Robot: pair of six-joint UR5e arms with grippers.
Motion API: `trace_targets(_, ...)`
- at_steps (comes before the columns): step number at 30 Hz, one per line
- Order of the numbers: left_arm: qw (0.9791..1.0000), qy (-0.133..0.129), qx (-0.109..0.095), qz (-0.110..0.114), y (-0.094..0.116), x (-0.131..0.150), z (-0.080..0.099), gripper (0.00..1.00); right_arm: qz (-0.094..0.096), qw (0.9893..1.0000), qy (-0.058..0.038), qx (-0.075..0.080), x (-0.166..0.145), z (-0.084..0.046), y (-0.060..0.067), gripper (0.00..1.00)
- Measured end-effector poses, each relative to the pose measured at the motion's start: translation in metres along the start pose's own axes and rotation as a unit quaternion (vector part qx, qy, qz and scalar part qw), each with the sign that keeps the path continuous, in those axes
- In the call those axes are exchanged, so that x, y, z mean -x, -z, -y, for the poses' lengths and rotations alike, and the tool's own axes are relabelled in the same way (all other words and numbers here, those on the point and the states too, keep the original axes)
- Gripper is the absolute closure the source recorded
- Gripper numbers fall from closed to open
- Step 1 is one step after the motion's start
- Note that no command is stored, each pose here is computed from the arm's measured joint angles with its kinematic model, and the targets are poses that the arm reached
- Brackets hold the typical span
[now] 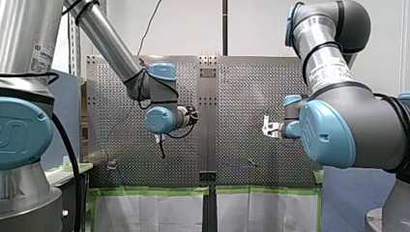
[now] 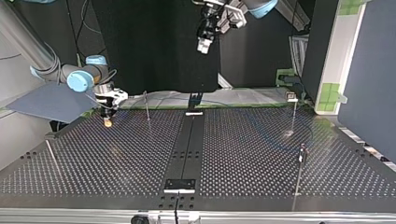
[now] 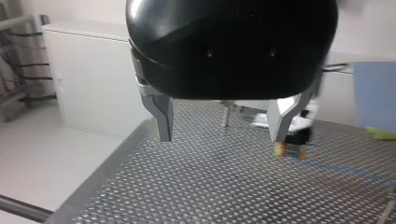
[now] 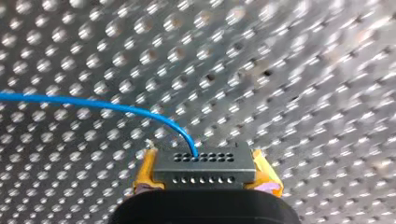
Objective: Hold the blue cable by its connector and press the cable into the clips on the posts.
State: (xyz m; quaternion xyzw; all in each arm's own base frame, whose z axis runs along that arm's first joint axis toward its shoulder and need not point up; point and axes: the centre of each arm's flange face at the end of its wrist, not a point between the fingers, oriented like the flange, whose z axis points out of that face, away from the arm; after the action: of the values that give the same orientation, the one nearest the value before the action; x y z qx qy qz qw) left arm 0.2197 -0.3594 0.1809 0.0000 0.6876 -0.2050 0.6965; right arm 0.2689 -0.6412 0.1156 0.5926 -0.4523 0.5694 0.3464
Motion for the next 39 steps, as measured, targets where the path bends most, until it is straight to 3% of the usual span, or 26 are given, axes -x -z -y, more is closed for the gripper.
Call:
trace_targets(8,0.9994,-0.024,0.007,-0.026,0.014,-0.024,-0.015,0.0,-0.01,0.9999,0.0041,-0.004,-0.017,0.011,0.009,0.99)
trace_targets(39,0.9993,-0.025,0.008,-0.027,0.015,-0.025,-0.016,0.0,-0.01,0.9999,0.0043,-0.004,-0.018,0.011,0.009,0.99)
